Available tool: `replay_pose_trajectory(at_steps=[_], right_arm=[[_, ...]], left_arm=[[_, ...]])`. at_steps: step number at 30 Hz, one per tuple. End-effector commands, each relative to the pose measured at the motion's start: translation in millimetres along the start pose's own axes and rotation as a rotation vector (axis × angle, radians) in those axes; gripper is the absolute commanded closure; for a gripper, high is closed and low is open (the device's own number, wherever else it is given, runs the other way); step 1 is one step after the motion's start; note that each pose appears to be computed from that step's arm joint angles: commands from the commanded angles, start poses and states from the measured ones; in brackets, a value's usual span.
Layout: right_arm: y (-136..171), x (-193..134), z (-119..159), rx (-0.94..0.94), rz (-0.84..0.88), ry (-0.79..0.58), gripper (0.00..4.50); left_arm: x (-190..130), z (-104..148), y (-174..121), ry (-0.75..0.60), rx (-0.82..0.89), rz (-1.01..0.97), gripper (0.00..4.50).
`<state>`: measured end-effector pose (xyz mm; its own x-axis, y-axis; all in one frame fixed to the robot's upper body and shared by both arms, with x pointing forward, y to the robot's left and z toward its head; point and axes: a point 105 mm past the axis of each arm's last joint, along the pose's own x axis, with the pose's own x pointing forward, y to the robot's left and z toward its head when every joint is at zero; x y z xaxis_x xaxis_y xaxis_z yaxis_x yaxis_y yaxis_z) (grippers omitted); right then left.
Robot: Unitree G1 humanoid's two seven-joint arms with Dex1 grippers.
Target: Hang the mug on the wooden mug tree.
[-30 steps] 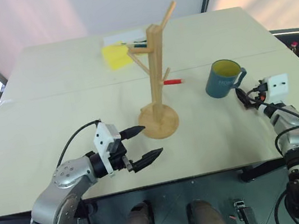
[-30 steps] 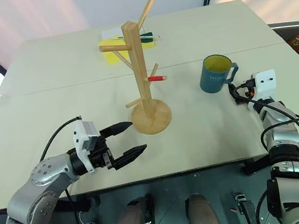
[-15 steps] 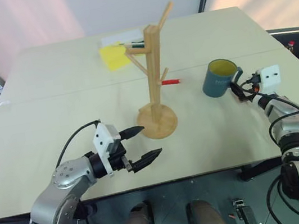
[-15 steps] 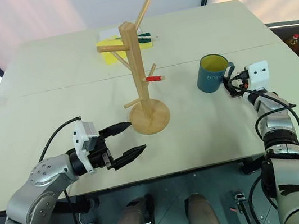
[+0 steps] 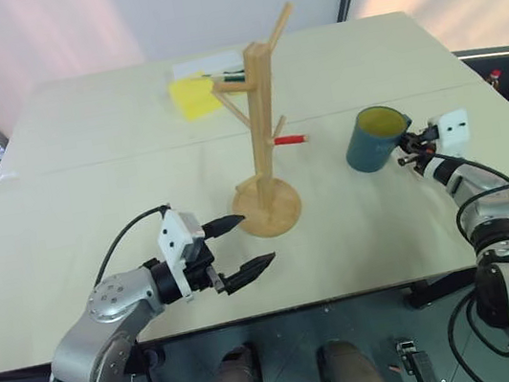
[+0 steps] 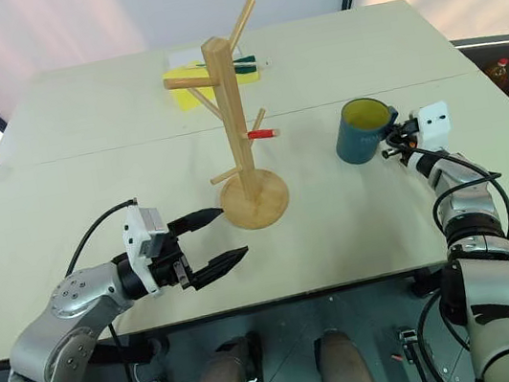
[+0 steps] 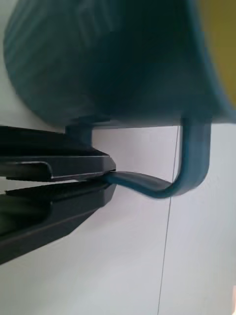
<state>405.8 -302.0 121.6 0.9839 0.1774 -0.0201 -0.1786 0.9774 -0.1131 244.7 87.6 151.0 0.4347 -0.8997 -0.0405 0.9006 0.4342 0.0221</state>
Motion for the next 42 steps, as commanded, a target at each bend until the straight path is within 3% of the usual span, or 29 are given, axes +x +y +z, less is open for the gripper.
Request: replay_pose_trajectory(at_steps=[1,5,15,31,42], right_arm=[[-3,-2,25,-0.039,0.004,-0.097,4.48],[13,-14,38,-0.222,0.107,-0.123,4.48],[103,-79,98,-0.617,0.548,-0.188,4.48],[150,-87,155,-0.781,0.671,-0.212,4.48],[167,-88,165,-0.819,0.727,-0.234,4.48]], left_arm=[[-4,10,0,-0.031,0.047,0.012,0.0],[-11,9,10,-0.028,0.056,0.062,0.0],[-33,25,42,-0.054,0.112,0.13,0.0],[-30,49,36,-0.102,0.108,0.035,0.0],[-29,57,31,-0.13,0.095,0.024,0.0]])
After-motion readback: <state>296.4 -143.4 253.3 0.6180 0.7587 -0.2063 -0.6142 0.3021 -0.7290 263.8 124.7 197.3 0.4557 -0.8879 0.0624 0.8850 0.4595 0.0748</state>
